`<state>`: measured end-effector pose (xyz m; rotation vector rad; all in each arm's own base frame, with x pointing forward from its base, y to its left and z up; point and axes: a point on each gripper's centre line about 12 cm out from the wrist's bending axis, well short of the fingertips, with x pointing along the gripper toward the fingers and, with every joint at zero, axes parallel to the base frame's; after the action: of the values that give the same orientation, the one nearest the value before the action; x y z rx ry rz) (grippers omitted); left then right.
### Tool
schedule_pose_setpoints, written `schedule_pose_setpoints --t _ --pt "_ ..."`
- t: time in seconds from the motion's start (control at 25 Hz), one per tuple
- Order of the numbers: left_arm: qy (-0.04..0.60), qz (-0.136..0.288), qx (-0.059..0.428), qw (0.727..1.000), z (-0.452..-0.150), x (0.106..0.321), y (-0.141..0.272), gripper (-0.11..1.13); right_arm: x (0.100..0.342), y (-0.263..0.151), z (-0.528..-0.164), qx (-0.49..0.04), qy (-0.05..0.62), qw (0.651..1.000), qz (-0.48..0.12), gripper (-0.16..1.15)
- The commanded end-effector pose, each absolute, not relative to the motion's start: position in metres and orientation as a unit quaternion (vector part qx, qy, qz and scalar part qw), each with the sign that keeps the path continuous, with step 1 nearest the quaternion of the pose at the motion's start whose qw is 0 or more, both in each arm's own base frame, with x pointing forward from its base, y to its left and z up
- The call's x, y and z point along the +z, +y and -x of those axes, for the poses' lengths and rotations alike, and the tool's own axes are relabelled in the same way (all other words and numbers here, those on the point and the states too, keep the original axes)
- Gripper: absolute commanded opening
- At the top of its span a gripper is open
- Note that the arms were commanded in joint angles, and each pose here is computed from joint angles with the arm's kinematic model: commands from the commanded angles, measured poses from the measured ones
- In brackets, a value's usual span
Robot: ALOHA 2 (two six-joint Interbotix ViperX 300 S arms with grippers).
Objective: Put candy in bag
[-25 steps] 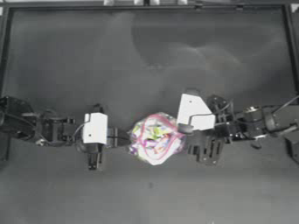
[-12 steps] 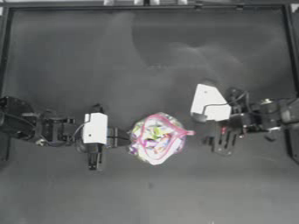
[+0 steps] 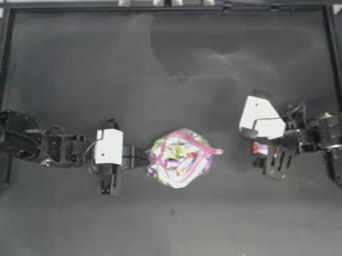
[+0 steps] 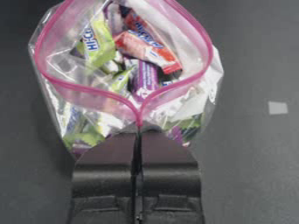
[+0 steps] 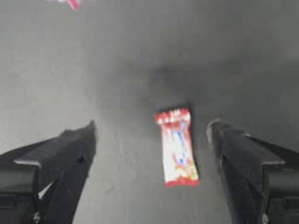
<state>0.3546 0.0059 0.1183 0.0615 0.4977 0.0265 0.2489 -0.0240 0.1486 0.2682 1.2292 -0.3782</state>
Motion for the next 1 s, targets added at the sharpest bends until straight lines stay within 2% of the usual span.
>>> schedule_pose_setpoints --t 0.04,0.72,1.0 --pt "0.225 -0.03 0.014 0.974 -0.363 0.132 0.007 0.09 0.151 -0.026 -0.245 -0.178 0.564 0.795 -0.133 1.01" --pt "0.225 -0.03 0.014 0.974 -0.365 0.132 0.007 0.09 0.135 -0.034 -0.236 -0.195 0.589 0.772 -0.139 1.01" --pt "0.225 -0.031 0.014 0.974 -0.365 0.132 0.006 0.09 0.132 -0.038 -0.238 -0.207 0.589 0.764 -0.162 1.01"
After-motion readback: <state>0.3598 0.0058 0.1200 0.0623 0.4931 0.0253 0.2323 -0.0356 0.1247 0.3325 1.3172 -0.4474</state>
